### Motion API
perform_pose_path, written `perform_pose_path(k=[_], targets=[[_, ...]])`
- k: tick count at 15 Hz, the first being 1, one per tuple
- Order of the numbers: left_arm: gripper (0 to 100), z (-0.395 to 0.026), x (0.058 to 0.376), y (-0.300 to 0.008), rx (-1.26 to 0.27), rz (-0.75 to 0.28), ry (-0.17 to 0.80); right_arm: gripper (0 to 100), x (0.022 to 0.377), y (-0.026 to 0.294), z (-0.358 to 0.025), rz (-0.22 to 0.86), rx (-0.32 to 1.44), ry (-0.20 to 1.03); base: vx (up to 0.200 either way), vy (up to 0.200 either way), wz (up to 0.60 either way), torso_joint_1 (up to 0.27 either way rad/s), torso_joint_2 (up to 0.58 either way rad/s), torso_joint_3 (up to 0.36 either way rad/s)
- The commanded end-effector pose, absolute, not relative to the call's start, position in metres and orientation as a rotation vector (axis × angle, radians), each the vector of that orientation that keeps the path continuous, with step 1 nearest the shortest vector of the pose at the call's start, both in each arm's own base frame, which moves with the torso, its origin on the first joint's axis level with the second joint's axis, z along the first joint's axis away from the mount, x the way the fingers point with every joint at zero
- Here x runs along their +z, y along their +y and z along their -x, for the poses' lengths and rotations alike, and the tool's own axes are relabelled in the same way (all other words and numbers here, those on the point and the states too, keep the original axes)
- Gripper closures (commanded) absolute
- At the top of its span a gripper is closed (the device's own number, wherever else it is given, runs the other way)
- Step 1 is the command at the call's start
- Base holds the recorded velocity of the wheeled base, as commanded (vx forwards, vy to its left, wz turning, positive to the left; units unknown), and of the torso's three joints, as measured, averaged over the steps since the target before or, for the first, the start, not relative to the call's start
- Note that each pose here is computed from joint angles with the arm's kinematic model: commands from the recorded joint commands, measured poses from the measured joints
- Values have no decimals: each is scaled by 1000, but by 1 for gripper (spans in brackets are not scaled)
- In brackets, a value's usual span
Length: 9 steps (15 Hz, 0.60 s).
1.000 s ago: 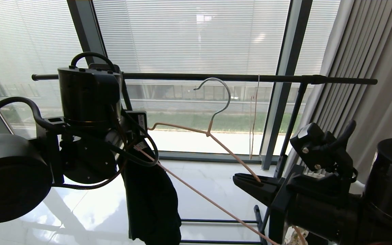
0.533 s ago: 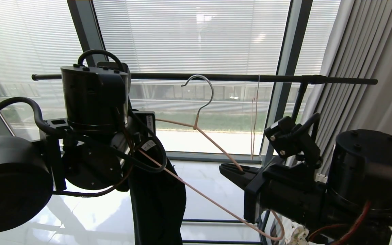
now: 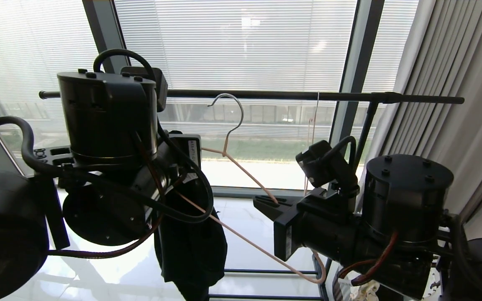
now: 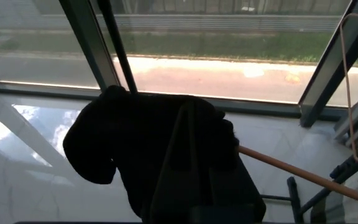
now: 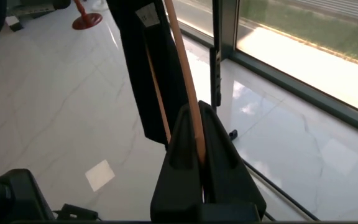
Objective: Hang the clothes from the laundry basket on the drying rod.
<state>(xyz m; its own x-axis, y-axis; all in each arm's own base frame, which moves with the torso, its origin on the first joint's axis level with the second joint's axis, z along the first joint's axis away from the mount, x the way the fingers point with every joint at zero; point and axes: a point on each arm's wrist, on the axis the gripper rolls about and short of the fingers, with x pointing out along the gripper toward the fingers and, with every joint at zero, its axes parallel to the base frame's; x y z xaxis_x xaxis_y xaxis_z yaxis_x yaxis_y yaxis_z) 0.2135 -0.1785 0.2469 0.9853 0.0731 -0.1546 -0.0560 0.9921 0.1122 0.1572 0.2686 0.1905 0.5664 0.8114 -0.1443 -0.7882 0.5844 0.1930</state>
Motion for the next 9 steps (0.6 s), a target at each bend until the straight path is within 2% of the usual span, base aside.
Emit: perform_pose_path(k=[1,4,9], targets=[[100,-216,250,-169,97,-99,153,100,189,268,-159,-110,921,229,0,0,0,0,0,0],[100,-237,260,-141,224,-78,133,100,195,259,-156,-119,888,209,0,0,0,0,0,0],[100,-238,261,-139,228,-94,133,100,209,248,-149,-147,894,171,0,0,0,0,0,0]])
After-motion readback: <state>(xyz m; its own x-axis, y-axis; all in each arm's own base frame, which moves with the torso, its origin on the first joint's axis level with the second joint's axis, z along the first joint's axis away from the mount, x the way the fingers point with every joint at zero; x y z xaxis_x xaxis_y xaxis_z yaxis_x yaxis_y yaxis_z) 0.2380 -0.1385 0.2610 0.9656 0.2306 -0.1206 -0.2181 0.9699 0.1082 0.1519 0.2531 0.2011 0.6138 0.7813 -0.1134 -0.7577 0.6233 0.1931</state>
